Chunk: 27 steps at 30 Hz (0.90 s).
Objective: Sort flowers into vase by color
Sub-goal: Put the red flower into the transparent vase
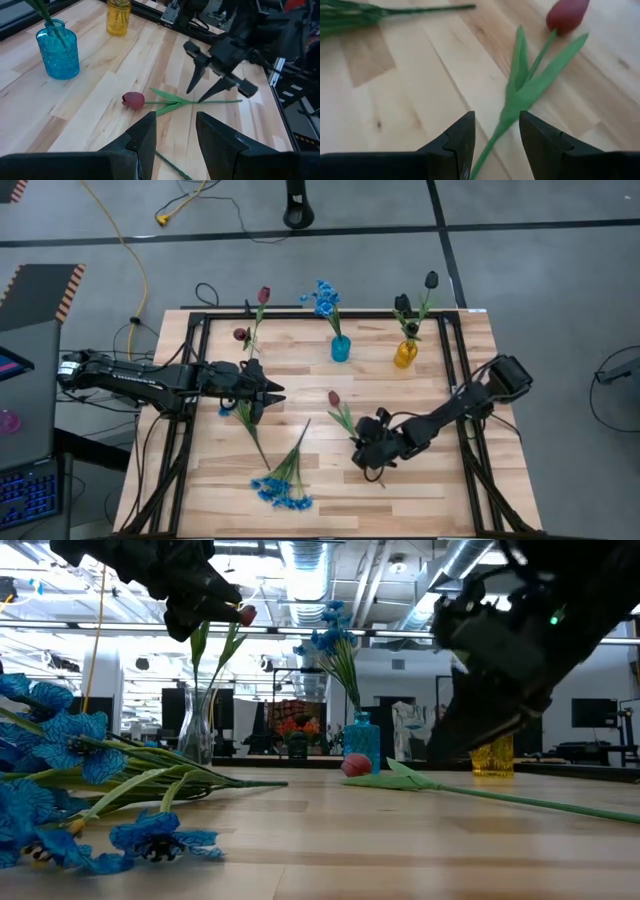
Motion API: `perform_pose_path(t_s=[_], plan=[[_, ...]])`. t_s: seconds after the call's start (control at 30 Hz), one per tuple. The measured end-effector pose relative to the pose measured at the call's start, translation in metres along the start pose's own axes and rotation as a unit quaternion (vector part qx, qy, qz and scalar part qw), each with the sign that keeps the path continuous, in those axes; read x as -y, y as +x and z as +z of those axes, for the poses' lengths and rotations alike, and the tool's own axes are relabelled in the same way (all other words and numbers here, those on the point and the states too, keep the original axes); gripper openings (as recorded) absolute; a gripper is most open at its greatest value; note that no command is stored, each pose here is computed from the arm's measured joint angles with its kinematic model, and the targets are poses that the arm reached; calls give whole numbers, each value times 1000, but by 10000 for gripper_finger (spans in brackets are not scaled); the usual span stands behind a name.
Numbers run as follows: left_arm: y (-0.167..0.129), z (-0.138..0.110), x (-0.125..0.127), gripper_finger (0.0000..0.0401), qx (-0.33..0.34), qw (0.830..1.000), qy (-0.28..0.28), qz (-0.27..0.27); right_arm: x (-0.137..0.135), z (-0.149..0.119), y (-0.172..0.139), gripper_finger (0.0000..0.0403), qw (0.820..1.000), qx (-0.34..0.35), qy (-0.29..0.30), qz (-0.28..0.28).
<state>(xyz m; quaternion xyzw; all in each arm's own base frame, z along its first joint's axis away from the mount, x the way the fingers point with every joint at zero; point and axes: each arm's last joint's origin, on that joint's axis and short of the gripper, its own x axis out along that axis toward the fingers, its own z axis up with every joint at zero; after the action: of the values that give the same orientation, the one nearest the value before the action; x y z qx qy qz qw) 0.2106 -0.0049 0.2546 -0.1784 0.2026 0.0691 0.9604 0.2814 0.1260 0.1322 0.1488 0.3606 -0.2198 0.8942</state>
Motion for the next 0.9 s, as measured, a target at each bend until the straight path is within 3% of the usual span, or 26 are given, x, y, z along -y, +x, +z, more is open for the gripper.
perform_pose_path(t_s=[0.37,0.9], plan=[[0,0,0,126,-1,1000,0,0,8,-1,15,176,999,-46,28,0],[0,-1,0,126,-4,1000,0,2,1,-13,26,102,997,-74,25,22]])
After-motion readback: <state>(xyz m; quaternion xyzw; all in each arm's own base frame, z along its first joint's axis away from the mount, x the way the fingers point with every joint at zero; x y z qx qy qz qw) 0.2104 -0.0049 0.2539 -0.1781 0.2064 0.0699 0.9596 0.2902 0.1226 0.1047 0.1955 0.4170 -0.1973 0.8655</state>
